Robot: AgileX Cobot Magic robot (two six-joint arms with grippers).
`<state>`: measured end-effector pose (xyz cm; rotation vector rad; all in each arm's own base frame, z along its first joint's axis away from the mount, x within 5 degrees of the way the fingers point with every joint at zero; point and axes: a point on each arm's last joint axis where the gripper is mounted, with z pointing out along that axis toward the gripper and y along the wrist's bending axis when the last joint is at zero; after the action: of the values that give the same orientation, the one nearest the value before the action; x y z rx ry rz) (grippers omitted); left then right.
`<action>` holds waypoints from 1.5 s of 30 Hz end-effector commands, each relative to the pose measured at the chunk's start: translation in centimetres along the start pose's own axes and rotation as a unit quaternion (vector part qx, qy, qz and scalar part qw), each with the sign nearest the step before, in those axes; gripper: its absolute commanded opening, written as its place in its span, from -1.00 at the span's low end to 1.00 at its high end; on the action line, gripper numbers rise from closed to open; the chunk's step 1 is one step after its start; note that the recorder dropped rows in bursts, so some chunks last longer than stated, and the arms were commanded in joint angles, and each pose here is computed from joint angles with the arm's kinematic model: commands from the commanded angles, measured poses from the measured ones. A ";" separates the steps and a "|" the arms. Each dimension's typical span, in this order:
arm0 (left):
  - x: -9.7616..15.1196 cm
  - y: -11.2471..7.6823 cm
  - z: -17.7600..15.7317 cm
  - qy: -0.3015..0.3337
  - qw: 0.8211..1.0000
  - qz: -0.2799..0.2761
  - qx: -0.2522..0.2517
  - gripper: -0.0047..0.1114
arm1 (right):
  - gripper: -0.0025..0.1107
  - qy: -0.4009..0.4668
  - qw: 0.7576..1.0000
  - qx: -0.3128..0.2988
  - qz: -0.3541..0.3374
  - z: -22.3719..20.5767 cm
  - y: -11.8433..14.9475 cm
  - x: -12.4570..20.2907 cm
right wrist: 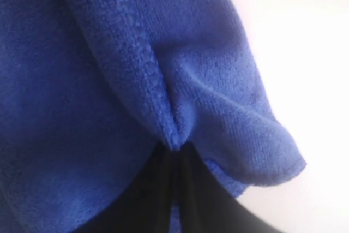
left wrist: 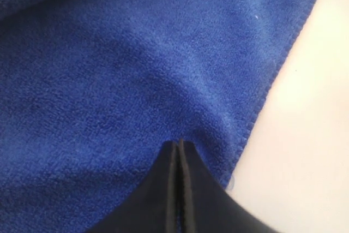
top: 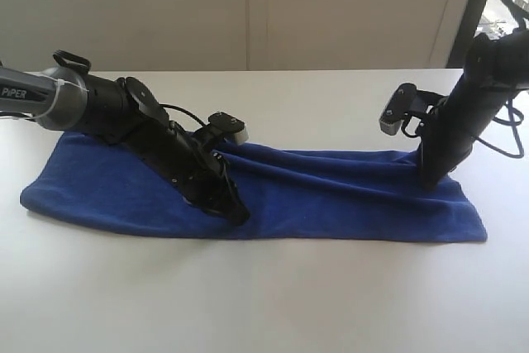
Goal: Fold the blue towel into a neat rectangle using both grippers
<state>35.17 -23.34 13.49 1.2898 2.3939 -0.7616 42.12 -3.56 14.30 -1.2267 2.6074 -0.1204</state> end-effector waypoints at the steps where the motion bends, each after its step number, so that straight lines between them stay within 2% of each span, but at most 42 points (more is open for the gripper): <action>1: 1.2 -0.2 1.0 0.040 0.999 0.011 0.022 -0.92 | -0.96 -0.022 0.999 0.042 -0.005 -1.2 -0.8 -0.4; 7: 1.1 0.0 1.0 0.034 0.999 0.012 0.010 -0.92 | -0.96 -0.067 0.991 0.110 0.030 -1.6 -2.0 -1.1; 12: 1.1 0.1 1.0 0.033 0.999 0.012 0.008 -0.92 | -0.96 -0.092 0.984 0.145 0.047 0.0 -2.7 -1.4; 20: 1.1 0.0 1.0 0.034 0.999 0.012 0.011 -0.92 | -0.96 -0.099 0.981 0.155 0.058 3.3 -3.5 -1.7; 32: 1.1 0.0 1.0 0.036 0.999 0.010 0.014 -0.92 | -0.96 -0.153 0.959 0.229 0.067 4.8 -5.7 -2.9; 39: 1.3 -0.3 1.0 0.043 0.999 0.009 0.027 -0.92 | -0.96 -0.166 0.952 0.247 0.066 4.6 -6.1 -3.1; 44: 1.3 -0.3 1.0 0.044 0.999 0.009 0.028 -0.92 | -0.96 -0.150 0.961 0.221 0.073 4.4 -5.7 -3.0; 45: 1.3 -0.3 1.0 0.044 0.999 0.009 0.029 -0.92 | -0.96 -0.150 0.961 0.214 0.091 4.5 -5.7 -2.8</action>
<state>35.01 -23.34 13.49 1.3031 2.3986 -0.7756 49.34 -4.72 11.19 -0.8352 2.2275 -0.4341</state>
